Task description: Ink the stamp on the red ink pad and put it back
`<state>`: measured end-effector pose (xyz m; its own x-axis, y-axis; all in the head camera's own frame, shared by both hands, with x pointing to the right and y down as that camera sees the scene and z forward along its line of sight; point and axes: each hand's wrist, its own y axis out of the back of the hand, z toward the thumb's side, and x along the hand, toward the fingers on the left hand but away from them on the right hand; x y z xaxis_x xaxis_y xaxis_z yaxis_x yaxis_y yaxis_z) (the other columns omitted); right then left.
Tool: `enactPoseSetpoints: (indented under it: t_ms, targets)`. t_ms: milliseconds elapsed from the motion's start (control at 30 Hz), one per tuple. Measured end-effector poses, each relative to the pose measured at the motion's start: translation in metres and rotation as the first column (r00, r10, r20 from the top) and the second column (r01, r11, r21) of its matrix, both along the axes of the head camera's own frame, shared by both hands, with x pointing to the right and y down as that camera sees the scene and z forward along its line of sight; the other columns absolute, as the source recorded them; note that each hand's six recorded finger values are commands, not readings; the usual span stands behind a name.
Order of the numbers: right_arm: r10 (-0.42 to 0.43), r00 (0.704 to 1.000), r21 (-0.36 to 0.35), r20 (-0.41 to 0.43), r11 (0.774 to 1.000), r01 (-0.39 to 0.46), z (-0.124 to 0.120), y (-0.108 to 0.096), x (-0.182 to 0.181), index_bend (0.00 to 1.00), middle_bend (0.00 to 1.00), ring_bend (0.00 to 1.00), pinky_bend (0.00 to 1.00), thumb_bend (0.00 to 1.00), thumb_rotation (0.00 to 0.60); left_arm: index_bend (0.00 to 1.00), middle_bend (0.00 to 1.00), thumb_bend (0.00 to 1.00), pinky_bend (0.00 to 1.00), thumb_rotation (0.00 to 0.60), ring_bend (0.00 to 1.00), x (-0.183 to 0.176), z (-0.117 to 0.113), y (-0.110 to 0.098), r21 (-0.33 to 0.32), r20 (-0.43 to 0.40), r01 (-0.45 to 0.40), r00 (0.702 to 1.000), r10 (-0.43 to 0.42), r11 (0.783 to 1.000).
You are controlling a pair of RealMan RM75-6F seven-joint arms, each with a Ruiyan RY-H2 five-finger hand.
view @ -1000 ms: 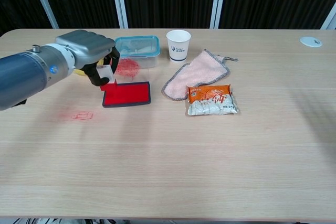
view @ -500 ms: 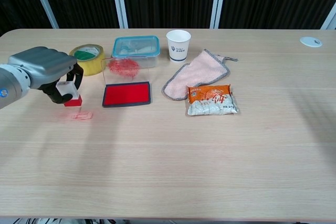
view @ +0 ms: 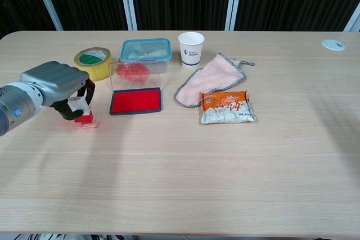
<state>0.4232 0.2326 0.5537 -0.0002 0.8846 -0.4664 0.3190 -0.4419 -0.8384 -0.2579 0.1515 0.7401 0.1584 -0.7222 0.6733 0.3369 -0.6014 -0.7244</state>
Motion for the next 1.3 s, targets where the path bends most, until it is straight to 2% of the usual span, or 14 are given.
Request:
enactPoseSetpoints:
  t_ms: [567,1300]
  targets:
    - [0.0,1.0,0.001,0.0,1.0,0.0,-0.0003,0.0,-0.0002,0.0,0.0,0.0,0.18,0.16,0.6,0.61,0.64,0.45,0.54,0.6,0.47,0.0049,0.0059,0.0038,-0.025,0.005,-0.013,1.0,0.013,1.0]
    - [-0.001,1.0,0.002,-0.001,1.0,0.001,-0.0004,0.0003,-0.0005,0.0,0.0,0.0,0.18,0.17,0.6,0.45,0.47,0.39,0.41,0.6,0.33,0.001,0.0064,0.0039,-0.028,0.044,-0.017,0.999,0.018,0.999]
